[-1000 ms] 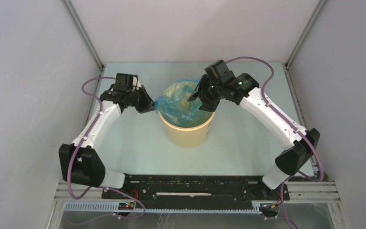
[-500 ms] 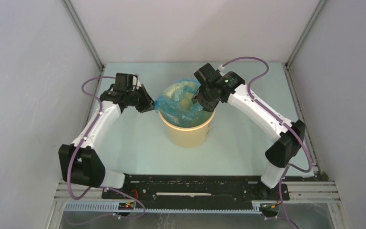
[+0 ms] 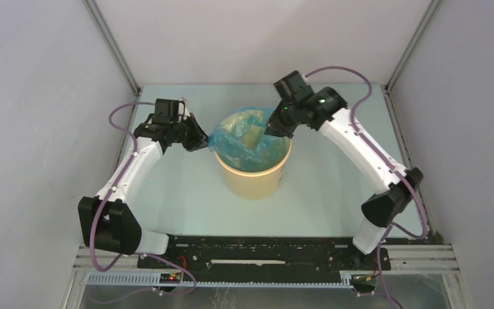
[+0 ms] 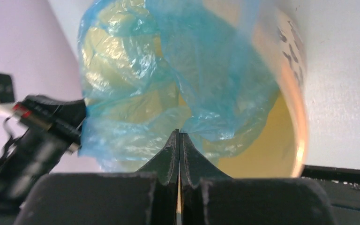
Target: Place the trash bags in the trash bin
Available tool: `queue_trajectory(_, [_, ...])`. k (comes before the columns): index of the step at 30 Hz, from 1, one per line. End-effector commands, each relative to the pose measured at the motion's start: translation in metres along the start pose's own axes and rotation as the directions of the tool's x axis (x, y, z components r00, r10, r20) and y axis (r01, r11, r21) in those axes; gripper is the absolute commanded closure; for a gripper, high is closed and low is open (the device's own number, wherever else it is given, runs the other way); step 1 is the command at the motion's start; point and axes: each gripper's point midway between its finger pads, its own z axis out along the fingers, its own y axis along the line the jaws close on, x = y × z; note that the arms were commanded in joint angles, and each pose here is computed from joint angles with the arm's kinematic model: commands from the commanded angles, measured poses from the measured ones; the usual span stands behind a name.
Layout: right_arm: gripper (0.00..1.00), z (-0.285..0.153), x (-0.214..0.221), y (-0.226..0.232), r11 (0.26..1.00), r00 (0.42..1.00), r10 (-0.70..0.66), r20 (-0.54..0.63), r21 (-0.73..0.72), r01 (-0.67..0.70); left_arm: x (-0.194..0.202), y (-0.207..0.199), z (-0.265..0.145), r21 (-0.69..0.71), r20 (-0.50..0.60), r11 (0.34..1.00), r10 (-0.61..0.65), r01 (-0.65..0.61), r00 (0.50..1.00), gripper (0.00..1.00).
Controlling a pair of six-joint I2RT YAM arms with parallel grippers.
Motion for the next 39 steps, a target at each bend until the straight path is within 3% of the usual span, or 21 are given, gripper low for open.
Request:
queue_trajectory(1, [1.00, -0.069, -0.003, -0.004, 0.979, 0.992, -0.014, -0.123, -0.203, -0.012, -0.001, 0.000, -0.006, 0.004, 0.039, 0.999, 0.047, -0.047, 0.998, 1.00])
queue_trajectory(5, [1.00, -0.089, -0.009, -0.019, 0.947, 0.985, -0.017, -0.172, -0.319, -0.039, -0.001, 0.001, -0.005, 0.005, 0.034, 0.999, 0.046, -0.046, 0.998, 1.00])
queue_trajectory(9, [1.00, -0.099, -0.006, -0.035, 0.915, 0.984, -0.104, -0.144, -0.401, 0.038, 0.000, 0.003, -0.005, -0.003, 0.032, 0.999, 0.050, -0.050, 0.998, 1.00])
queue_trajectory(15, [1.00, -0.090, 0.030, -0.052, 0.842, 0.948, -0.237, -0.214, -0.532, 0.091, 0.003, 0.002, -0.011, -0.002, 0.030, 0.998, 0.065, -0.065, 0.997, 0.97])
queue_trajectory(18, [1.00, -0.078, 0.033, -0.069, 0.857, 0.942, -0.268, -0.203, -0.497, 0.136, 0.000, -0.002, -0.021, -0.007, 0.050, 0.996, 0.091, -0.091, 0.995, 0.86])
queue_trajectory(22, [1.00, -0.069, 0.026, -0.087, 0.860, 0.933, -0.335, -0.132, -0.448, 0.245, -0.007, 0.002, -0.041, -0.070, 0.113, 0.992, 0.115, -0.108, 0.987, 0.51])
queue_trajectory(26, [1.00, -0.071, 0.035, -0.080, 0.827, 0.920, -0.358, -0.161, -0.512, 0.233, -0.008, 0.011, -0.064, -0.144, 0.171, 0.987, 0.098, -0.074, 0.980, 0.33])
queue_trajectory(28, [1.00, -0.074, 0.036, -0.079, 0.816, 0.921, -0.360, -0.150, -0.529, 0.233, -0.012, 0.012, -0.081, -0.181, 0.213, 0.982, 0.096, -0.057, 0.972, 0.17])
queue_trajectory(34, [1.00, -0.076, 0.038, -0.082, 0.803, 0.920, -0.370, -0.126, -0.541, 0.249, -0.008, 0.003, -0.143, -0.227, 0.289, 0.974, 0.091, -0.024, 0.953, 0.14])
queue_trajectory(39, [1.00, -0.078, 0.035, -0.078, 0.780, 0.922, -0.378, -0.083, -0.565, 0.269, 0.014, -0.043, -0.171, 0.003, 0.309, 1.000, 0.029, -0.031, 0.951, 0.18])
